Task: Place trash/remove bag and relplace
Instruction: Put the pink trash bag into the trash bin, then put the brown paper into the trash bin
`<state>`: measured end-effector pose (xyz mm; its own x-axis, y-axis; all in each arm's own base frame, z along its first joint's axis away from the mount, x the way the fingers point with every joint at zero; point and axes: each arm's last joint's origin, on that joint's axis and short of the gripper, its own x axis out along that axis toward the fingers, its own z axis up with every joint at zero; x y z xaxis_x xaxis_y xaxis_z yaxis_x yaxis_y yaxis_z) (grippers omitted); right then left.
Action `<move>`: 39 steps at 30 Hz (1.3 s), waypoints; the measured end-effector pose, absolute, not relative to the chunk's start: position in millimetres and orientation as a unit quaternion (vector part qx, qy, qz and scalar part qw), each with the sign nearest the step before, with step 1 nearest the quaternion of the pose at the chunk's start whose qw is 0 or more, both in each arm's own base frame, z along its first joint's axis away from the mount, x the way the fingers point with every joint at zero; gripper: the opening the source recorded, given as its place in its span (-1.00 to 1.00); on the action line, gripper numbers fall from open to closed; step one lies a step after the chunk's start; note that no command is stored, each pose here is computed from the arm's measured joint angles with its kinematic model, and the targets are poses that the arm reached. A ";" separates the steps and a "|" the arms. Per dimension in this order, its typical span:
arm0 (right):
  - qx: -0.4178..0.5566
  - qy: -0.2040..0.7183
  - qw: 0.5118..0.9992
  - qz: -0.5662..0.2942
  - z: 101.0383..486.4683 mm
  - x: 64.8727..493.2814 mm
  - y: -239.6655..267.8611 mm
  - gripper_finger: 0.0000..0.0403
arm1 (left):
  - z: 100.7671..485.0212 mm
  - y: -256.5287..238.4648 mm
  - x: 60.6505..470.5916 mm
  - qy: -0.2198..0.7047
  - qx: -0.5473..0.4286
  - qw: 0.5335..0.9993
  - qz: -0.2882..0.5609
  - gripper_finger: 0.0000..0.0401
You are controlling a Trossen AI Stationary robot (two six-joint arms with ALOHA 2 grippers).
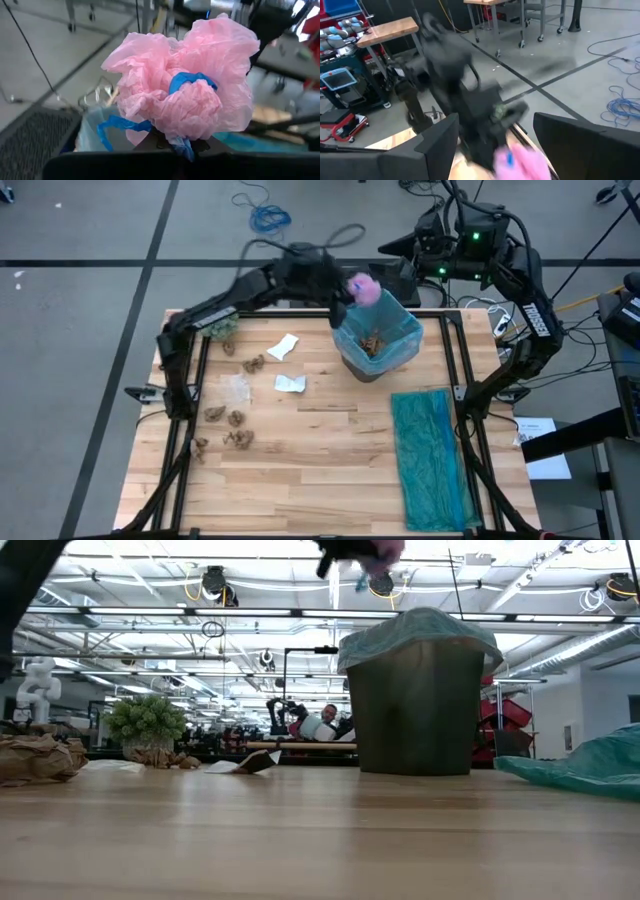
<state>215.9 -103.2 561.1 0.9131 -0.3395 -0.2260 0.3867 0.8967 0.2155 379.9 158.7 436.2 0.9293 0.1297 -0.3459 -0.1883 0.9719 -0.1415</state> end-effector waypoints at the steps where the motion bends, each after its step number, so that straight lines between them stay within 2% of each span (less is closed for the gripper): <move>1: 0.127 0.090 0.970 -0.187 561.4 215.7 -103.1 0.24 | 427.6 159.3 386.5 0.183 -0.086 0.976 0.078 -0.99; 4: 0.127 0.091 0.970 -0.187 561.4 215.5 -103.0 0.24 | 404.1 160.4 402.4 0.221 -0.084 0.969 0.070 -0.91; 8: 0.127 0.091 0.970 -0.187 561.4 215.4 -102.9 0.24 | 384.2 156.4 417.7 0.247 -0.086 0.963 0.058 -0.69; 16: 0.126 0.091 0.970 -0.186 561.6 214.9 -102.7 0.24 | 387.9 149.6 422.5 0.227 -0.078 0.969 0.050 -0.12; 21: 0.126 0.091 0.970 -0.186 561.6 214.9 -102.7 0.24 | 388.5 149.8 422.0 0.227 -0.081 0.969 0.051 0.10; 27: 0.126 0.091 0.970 -0.186 561.6 214.8 -102.5 0.24 | 386.8 149.6 421.1 0.237 -0.082 0.967 0.052 0.16; 31: 0.126 0.092 0.970 -0.185 561.6 214.8 -102.5 0.24 | 400.7 148.8 406.5 0.237 -0.076 0.967 0.060 0.16; 35: 0.120 0.093 0.971 -0.184 561.6 214.8 -102.4 0.24 | 439.8 141.5 363.0 0.269 -0.004 0.955 0.123 0.14; 39: 0.115 0.094 0.972 -0.183 561.6 214.8 -102.4 0.24 | 481.1 125.5 302.2 0.323 0.070 0.916 0.229 0.05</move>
